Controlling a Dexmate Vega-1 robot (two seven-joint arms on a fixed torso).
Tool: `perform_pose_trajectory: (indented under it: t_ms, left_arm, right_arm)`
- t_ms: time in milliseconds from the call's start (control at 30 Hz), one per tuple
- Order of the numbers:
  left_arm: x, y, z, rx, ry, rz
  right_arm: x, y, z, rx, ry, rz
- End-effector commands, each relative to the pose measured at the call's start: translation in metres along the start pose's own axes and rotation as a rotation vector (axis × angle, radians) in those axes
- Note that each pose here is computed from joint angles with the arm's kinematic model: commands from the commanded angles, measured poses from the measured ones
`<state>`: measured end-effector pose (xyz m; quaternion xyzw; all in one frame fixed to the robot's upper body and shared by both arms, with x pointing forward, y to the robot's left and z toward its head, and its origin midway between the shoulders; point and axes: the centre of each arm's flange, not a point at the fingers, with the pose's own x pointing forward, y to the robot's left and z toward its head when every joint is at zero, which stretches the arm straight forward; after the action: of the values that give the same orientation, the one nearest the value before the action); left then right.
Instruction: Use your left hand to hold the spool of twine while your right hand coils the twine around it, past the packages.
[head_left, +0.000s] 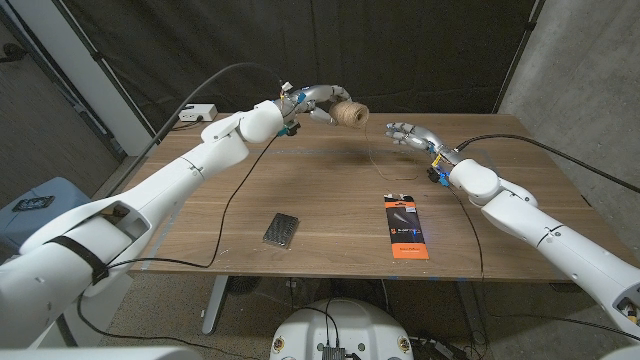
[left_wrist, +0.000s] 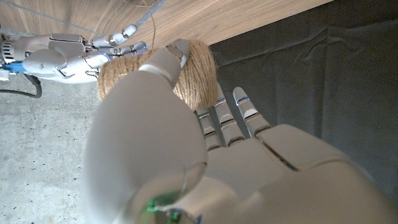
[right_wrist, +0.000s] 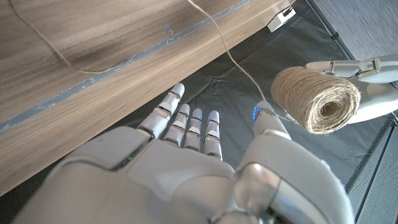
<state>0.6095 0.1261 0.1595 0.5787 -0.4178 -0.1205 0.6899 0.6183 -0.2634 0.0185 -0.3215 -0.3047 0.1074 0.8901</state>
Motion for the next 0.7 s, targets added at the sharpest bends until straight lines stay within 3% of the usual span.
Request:
perform_pose_trajectory:
  t_ms: [33,700]
  left_arm:
    - [0.003,0.003,0.003,-0.011,0.004,0.020]
    - [0.007,0.006,0.011,-0.025,-0.005,0.038]
  right_arm:
    - [0.006,0.007,0.004,0.005,-0.018,0.022]
    - [0.019,0.021,0.014,-0.006,-0.060,0.066]
